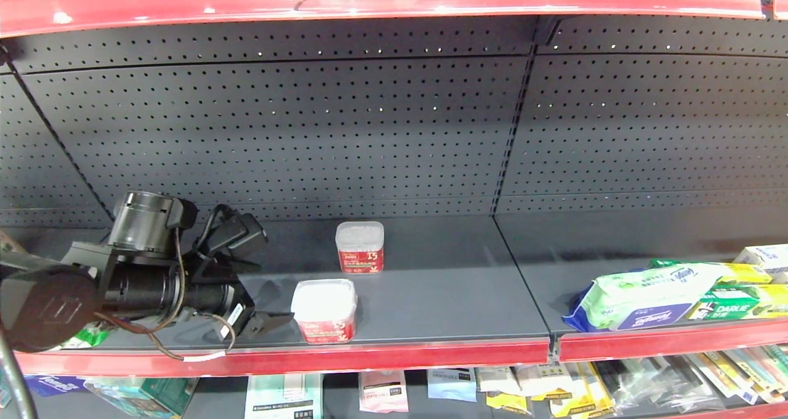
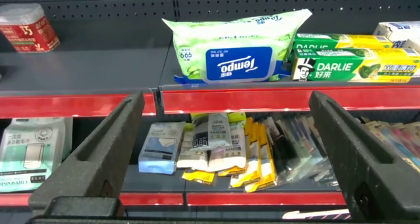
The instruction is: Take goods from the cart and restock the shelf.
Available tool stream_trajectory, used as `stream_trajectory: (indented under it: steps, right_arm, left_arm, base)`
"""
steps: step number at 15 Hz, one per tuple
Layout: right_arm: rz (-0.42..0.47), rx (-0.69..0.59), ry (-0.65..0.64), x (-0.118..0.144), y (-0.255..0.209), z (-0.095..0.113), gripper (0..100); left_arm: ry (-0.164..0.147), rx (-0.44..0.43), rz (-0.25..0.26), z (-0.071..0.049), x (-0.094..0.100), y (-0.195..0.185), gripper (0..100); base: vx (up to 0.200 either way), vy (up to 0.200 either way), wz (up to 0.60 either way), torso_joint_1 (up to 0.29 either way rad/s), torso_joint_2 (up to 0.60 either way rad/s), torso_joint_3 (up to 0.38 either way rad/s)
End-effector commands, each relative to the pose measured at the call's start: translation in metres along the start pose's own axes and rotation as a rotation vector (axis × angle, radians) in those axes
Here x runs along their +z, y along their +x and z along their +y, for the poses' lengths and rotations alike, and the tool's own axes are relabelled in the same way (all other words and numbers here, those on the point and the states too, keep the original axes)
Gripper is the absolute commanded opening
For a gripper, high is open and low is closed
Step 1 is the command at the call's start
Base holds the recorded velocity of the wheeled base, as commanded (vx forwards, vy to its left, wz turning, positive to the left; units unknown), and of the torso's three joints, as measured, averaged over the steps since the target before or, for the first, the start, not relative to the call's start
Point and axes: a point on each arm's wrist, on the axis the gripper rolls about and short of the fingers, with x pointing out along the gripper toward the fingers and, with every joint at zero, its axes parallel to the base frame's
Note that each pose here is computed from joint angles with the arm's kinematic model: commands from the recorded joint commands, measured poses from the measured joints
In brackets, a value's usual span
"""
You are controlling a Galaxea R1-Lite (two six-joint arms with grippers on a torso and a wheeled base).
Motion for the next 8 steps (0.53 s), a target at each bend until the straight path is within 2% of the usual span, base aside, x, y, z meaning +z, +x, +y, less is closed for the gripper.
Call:
stream_trajectory:
  steps: [1, 3, 6, 8]
  right_arm:
    - [0.0, 0.001, 0.0, 0.0, 0.0, 0.0, 100]
    - [0.0, 0.001, 0.0, 0.0, 0.0, 0.0, 100]
    - [-0.002, 0.001, 0.0, 0.0, 0.0, 0.0, 100]
    - [0.0, 0.001, 0.0, 0.0, 0.0, 0.0, 100]
  left_arm:
    - [-0.009, 0.044, -0.017, 0.005, -0.001, -0.012, 100]
    - [-0.031, 0.089, 0.004, 0.013, -0.006, -0.015, 100]
    - [-0.051, 0.096, 0.027, 0.018, -0.012, -0.011, 100]
    - [-0.063, 0.086, 0.07, 0.021, -0.019, 0.0, 100]
  base:
    - [0.0, 0.0, 0.0, 0.0, 0.0, 0.0]
    - [0.0, 0.0, 0.0, 0.0, 0.0, 0.0]
    - [0.0, 0.0, 0.0, 0.0, 0.0, 0.0]
    - [0.0, 0.0, 0.0, 0.0, 0.0, 0.0]
